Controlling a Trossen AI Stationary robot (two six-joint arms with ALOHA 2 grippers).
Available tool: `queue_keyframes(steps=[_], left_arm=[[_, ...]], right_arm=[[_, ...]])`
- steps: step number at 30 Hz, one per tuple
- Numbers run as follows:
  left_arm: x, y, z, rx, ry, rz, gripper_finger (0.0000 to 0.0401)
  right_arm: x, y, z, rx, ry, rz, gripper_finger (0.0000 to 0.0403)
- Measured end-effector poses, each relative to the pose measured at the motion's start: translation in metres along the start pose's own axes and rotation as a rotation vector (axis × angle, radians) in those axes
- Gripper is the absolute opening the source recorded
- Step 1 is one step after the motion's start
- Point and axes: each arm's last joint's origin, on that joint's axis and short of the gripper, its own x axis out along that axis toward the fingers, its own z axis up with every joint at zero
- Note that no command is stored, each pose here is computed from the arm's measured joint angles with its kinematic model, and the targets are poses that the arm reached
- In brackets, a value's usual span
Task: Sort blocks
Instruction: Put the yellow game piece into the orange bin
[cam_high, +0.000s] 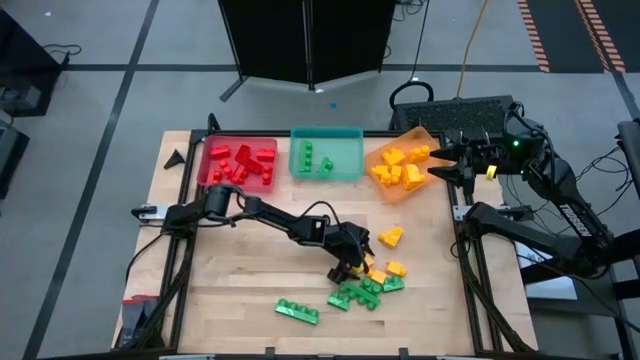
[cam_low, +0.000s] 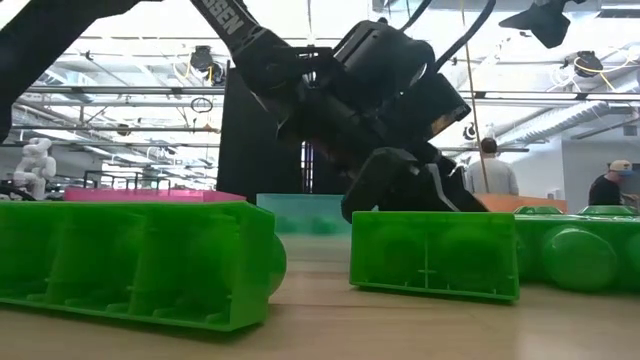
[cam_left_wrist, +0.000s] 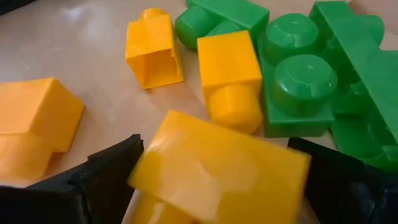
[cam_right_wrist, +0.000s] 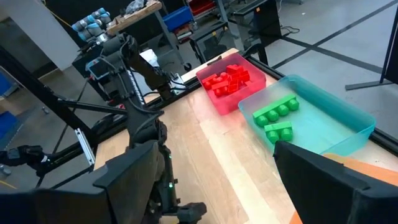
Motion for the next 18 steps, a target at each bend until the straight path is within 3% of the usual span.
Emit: queue_keyframes(steps=[11, 18], left_arm=[[0.003, 0.003, -0.009, -0.074, 0.017, -0.013, 0.0394], [0.002, 0.006, -0.012, -0.175, 0.024, -0.008, 0.0337]], right_arm=[[0.000, 0.000, 0.000, 0.001, -0.002, -0.001, 0.0318], [0.000, 0.000, 0.000, 0.001, -0.002, -0.001, 0.0318]])
